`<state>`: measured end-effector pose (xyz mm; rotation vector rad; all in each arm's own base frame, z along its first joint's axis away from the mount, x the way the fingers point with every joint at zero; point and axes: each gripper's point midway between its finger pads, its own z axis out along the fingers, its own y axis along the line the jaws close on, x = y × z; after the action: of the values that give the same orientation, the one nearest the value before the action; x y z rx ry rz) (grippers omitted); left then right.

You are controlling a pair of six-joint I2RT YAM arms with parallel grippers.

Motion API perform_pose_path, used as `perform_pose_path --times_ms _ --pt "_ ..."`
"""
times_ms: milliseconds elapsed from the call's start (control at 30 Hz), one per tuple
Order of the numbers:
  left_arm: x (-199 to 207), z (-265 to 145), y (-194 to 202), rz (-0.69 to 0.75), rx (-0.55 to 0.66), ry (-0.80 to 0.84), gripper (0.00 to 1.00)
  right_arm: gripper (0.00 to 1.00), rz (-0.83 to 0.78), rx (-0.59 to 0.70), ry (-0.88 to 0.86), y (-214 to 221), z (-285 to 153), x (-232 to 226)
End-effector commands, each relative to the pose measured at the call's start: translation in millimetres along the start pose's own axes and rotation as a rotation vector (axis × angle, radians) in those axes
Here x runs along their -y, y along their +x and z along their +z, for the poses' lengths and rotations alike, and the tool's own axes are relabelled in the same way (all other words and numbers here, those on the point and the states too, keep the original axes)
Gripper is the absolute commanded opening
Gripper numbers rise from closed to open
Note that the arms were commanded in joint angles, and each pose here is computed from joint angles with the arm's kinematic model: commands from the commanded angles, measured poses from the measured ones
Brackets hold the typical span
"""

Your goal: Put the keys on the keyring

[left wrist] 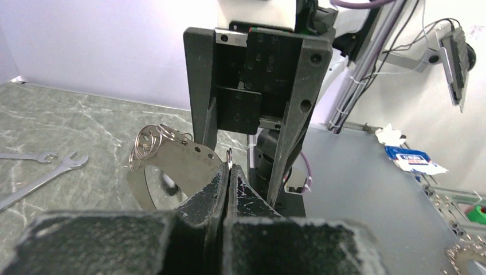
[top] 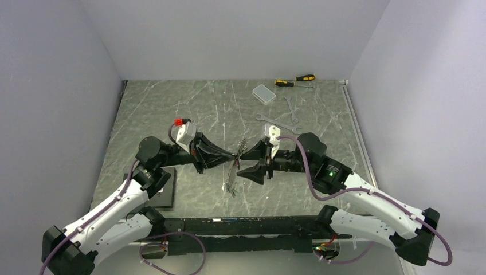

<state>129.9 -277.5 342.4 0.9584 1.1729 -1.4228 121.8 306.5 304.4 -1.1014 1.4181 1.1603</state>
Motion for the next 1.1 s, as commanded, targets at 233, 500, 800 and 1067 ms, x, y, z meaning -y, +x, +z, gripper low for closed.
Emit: perform_pose_path --times_ms 233,500,800,1067 --pt "-15.5 2.4 -21.1 0.029 0.108 -0.104 0.00 0.51 -0.060 0.114 0.083 -20.9 6.5 15.3" --pt "-23.7 3.2 -18.0 0.010 0.121 -0.137 0.00 0.43 -0.058 0.120 0.131 -20.8 13.9 24.7" --pt "-25.4 3.5 -17.8 0.008 0.130 -0.145 0.00 0.29 -0.061 0.122 0.192 -19.3 15.1 34.4" --pt "-24.6 2.6 -18.0 0.015 0.123 -0.149 0.00 0.09 -0.075 0.115 0.195 -19.5 10.5 32.6"
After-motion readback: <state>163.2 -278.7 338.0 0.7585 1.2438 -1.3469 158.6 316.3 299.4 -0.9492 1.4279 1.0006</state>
